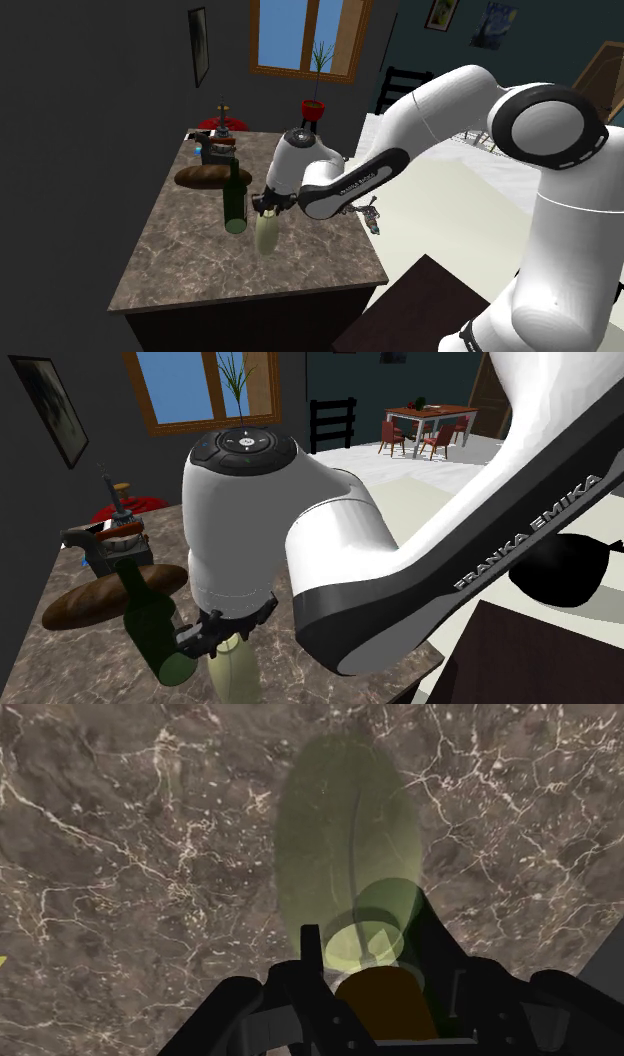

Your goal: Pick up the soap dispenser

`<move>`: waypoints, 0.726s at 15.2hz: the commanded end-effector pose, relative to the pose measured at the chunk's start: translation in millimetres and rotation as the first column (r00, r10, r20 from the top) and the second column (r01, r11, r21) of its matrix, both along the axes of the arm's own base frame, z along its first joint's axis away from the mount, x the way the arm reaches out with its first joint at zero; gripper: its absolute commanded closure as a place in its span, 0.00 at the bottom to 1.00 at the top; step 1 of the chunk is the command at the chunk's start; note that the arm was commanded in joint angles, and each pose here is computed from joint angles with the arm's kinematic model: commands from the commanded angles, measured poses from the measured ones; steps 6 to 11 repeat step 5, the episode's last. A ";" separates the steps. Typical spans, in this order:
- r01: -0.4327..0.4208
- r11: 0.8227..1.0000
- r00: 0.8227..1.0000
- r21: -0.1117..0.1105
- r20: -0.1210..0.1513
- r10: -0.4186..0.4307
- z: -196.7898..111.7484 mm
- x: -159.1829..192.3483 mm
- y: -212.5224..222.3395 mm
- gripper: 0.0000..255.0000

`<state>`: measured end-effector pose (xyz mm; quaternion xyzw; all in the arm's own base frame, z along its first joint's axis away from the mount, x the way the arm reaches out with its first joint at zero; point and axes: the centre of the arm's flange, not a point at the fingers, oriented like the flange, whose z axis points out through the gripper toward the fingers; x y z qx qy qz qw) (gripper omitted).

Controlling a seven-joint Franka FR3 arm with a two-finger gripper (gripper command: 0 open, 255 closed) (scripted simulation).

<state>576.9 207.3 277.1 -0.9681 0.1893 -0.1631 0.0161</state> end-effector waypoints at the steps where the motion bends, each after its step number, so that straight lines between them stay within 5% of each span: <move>1: 0.000 1.000 1.000 0.000 0.000 0.000 11.3 0.0 -0.8 1.00; 11: 0.000 1.000 1.000 0.000 0.000 0.000 22.7 0.0 -0.8 1.00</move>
